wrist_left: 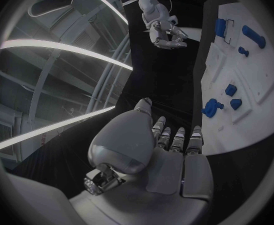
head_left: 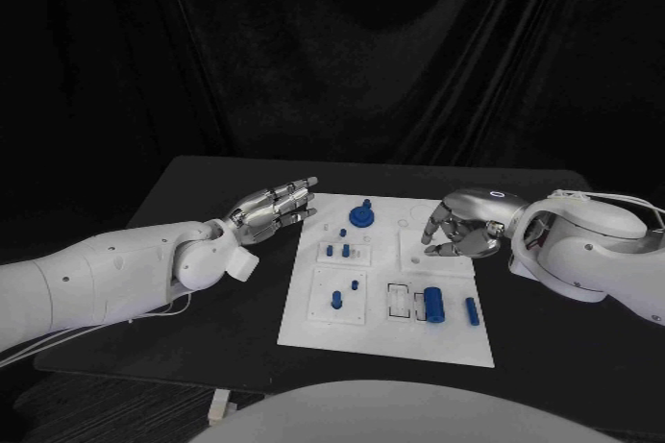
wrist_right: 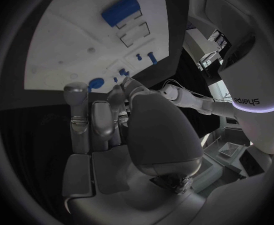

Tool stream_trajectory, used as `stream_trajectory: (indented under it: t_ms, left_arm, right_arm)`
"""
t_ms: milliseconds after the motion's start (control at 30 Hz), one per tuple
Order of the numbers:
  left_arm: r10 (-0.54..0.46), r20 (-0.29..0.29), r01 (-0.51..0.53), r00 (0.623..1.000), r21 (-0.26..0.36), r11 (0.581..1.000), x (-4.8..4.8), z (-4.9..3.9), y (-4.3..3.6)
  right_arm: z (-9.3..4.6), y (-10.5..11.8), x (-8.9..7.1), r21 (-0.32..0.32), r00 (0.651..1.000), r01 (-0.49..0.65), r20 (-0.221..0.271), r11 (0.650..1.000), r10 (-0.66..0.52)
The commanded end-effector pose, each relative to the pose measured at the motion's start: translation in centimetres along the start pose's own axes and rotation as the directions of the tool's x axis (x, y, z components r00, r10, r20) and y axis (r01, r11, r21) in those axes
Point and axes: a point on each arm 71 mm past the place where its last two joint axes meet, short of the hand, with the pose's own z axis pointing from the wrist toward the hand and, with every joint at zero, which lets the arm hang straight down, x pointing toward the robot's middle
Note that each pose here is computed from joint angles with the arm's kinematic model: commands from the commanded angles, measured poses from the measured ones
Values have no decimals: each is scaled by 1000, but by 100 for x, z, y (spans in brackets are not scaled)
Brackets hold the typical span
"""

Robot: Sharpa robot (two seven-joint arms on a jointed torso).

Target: Assemble the parts on the task board

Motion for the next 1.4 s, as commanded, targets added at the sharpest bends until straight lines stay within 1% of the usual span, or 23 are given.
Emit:
stream_trajectory:
  t_ms: [33,100,167,267,400,733,833,967,1233,1400]
  left_arm:
    - [-7,-6,7,1000,13,1000,20,13,0]
    - [-8,-8,8,1000,13,1000,24,17,2]
    - [-8,-9,8,1000,12,1000,27,21,4]
    - [-9,-11,9,1000,12,1000,31,24,7]
    - [-10,-12,10,1000,12,1000,33,26,12]
    - [-13,-15,13,1000,11,1000,38,25,24]
    - [-14,-14,14,1000,11,1000,36,20,31]
    - [-15,-13,15,1000,9,1000,32,11,38]
    - [-17,-12,17,1000,5,1000,30,5,57]
    - [-18,-13,18,1000,4,1000,34,7,68]
  right_arm:
    - [-28,-155,164,168,992,22,-124,986,-1]
    - [-35,-189,219,206,988,33,-157,978,0]
    - [-45,-215,278,247,979,52,-204,968,0]
    - [-56,-225,331,282,968,73,-251,957,1]
    - [-64,-218,376,310,958,72,-287,948,21]
    - [-53,-215,456,350,942,52,-328,935,70]
    - [-55,-228,511,366,931,63,-356,928,77]
    - [-59,-247,576,381,923,71,-376,922,85]
    - [-47,-244,685,385,915,66,-391,921,97]
    - [-34,-230,740,383,906,74,-412,921,98]
